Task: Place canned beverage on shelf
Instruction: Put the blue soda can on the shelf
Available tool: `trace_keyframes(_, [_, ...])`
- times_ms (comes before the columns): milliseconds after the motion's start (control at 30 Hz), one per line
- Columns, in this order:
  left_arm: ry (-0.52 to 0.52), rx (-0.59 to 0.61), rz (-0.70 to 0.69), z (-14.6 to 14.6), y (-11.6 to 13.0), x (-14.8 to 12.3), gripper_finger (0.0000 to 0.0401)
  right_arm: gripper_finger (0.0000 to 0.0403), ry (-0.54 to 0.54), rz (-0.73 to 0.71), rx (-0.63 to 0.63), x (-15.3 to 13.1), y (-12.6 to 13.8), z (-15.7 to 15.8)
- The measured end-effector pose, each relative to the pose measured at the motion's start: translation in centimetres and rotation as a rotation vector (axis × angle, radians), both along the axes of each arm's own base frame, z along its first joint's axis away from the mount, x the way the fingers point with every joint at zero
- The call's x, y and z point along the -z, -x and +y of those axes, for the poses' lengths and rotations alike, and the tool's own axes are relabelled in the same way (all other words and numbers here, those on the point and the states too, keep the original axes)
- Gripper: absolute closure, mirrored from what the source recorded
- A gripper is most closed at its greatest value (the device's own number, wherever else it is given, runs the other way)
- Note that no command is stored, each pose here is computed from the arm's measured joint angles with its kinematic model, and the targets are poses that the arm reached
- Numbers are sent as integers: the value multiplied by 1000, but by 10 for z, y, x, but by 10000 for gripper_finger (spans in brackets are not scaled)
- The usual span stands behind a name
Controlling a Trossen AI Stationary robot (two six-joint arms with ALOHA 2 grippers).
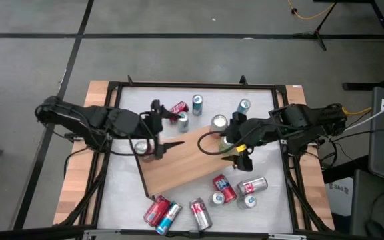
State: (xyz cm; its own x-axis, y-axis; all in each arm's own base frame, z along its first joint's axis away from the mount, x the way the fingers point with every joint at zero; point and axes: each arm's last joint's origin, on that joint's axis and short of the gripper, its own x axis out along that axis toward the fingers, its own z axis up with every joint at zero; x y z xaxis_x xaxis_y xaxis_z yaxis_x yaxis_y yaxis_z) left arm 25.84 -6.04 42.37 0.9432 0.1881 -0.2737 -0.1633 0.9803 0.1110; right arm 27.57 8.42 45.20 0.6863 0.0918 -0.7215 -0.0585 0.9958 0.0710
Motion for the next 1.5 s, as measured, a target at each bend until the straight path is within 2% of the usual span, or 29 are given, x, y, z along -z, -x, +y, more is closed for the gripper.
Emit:
trace_keyframes(233, [32, -18, 27, 12, 41, -12, 7, 26, -53, 1, -26, 4, -8, 9])
trace_keyframes(400, [84, -34, 21, 20, 69, -20, 7, 26, -39, 40, -67, 16, -16, 28])
trace_keyframes(667, [98, -50, 34, 28, 97, -24, 6, 26, -11, 113, -177, 37, -22, 70])
trace_keyframes(833, [103, -72, 20, 30, 104, -25, 6, 26, 3, 145, -223, 49, -22, 93])
trace_keyframes(1100, [151, -89, 14, 30, 101, -25, 6, 26, -100, 238, -101, 69, -24, 121])
trace_keyframes(1267, [188, -100, 4, 29, 100, -25, 6, 27, -114, 288, -33, 88, -28, 141])
trace_keyframes(1500, [189, -101, 5, 29, 100, -24, 6, 26, -133, 337, 96, 111, -36, 157])
